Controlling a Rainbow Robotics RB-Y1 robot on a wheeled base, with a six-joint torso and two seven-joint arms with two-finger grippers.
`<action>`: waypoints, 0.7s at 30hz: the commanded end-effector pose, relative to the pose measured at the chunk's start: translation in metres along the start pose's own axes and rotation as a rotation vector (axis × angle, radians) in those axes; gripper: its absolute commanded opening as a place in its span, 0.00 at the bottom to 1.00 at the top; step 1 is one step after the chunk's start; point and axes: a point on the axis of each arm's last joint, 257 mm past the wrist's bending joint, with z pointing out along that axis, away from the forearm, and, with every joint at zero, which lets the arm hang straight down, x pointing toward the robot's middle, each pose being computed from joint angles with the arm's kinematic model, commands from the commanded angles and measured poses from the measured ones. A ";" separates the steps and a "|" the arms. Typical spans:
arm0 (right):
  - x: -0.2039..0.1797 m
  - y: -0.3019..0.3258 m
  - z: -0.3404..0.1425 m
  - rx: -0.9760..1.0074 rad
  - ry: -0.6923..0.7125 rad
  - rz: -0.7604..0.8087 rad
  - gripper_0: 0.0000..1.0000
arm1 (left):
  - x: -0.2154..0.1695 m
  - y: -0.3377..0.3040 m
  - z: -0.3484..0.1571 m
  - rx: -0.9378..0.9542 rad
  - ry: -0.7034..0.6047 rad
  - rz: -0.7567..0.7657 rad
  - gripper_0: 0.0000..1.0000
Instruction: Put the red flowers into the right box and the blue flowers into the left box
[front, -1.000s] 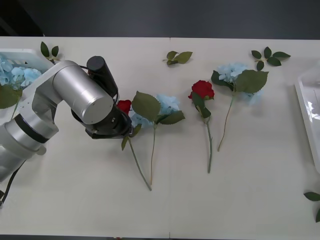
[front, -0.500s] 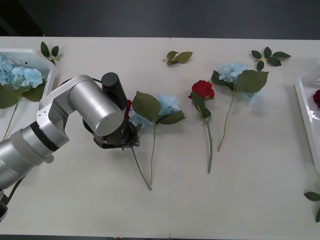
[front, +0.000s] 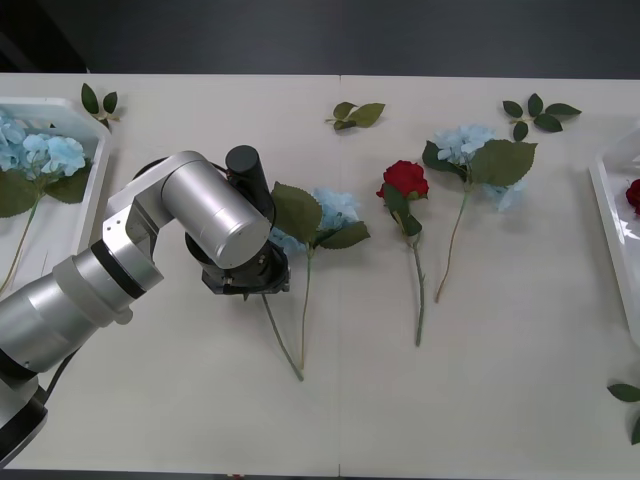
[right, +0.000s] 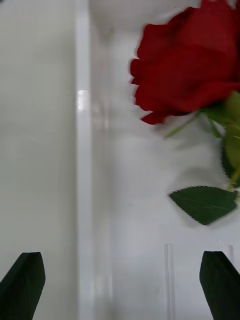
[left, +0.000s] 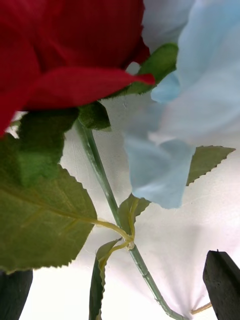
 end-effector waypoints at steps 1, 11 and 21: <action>-0.039 0.031 -0.014 0.005 0.018 0.072 0.90 | -0.014 -0.007 -0.007 -0.007 -0.048 0.011 0.97; -0.058 0.099 -0.010 0.050 0.198 0.131 0.90 | -0.010 -0.005 0.002 -0.016 -0.038 0.015 0.92; -0.068 0.146 0.006 0.188 0.305 0.217 0.90 | -0.010 -0.005 0.009 -0.016 -0.035 0.013 0.75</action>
